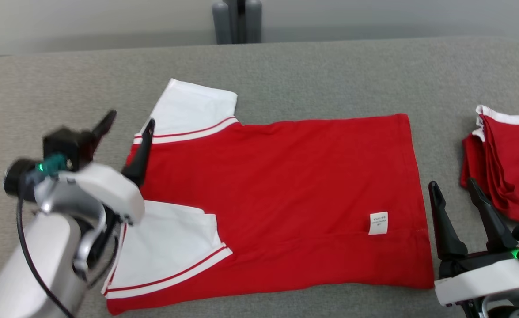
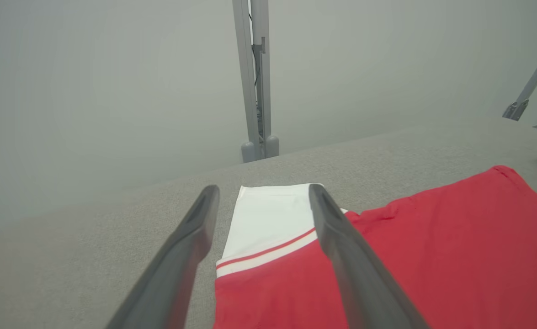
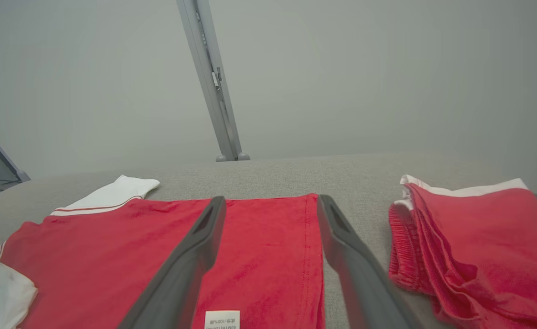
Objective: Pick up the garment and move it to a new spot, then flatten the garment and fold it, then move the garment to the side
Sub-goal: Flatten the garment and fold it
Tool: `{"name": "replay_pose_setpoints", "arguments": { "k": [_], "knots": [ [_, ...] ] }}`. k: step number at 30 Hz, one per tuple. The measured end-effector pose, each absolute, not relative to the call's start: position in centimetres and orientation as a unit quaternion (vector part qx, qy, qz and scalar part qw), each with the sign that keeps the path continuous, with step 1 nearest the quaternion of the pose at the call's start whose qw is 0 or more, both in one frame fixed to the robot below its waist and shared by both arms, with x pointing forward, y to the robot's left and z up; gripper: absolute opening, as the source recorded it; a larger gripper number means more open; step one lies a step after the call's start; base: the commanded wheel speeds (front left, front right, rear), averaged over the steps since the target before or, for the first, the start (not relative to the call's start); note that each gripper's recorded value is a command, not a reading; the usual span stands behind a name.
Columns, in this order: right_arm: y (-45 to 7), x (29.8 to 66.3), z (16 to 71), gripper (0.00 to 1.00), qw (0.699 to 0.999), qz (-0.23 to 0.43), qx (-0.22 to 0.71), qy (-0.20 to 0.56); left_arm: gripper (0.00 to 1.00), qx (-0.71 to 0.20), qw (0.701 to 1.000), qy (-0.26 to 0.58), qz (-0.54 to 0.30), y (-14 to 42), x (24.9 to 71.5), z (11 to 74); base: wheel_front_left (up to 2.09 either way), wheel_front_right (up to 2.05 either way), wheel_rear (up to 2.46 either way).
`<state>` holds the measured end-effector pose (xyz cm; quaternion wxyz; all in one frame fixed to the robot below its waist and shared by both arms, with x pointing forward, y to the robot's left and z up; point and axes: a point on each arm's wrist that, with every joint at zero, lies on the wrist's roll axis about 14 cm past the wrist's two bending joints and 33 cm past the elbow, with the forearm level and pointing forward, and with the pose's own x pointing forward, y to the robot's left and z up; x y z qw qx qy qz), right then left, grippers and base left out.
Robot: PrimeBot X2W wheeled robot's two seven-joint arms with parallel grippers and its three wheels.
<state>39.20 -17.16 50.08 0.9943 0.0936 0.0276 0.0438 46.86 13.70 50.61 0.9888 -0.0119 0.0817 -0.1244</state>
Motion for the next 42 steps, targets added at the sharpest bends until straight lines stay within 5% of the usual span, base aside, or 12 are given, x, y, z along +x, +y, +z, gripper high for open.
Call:
{"name": "replay_pose_setpoints", "arguments": {
  "k": [13,29,30,31,32,33,42],
  "knots": [
    [-18.7,40.8,45.8,1.0,0.991,0.009,0.118,0.057,1.0,0.011,0.96,0.205,-0.192,11.4,58.0,43.3,0.0,0.0,0.0],
    [-20.2,41.2,40.9,1.0,0.987,-0.023,0.122,0.106,1.0,0.007,0.948,0.257,-0.186,10.1,61.6,35.0,0.0,0.0,0.0],
    [-20.2,41.3,40.9,1.0,0.986,-0.023,0.123,0.106,0.95,0.007,0.949,0.256,-0.184,10.2,61.8,34.9,0.0,0.0,0.0],
    [-20.2,41.3,40.9,1.0,0.986,-0.024,0.125,0.105,0.33,0.008,0.948,0.259,-0.183,10.2,61.8,34.8,0.0,0.0,0.0],
    [-20.3,41.4,40.9,1.0,0.986,-0.025,0.126,0.104,0.33,0.007,0.948,0.263,-0.182,10.2,61.8,34.6,0.0,0.0,0.0],
    [-20.4,41.5,41.0,1.0,0.986,-0.026,0.126,0.102,0.0,0.009,0.947,0.265,-0.182,10.1,61.8,34.5,0.0,0.0,0.0],
    [-20.1,47.2,44.0,1.0,0.992,0.01,0.115,0.053,0.0,0.01,0.95,0.257,-0.179,10.0,62.1,34.7,0.0,0.0,0.0]
  ]
}}
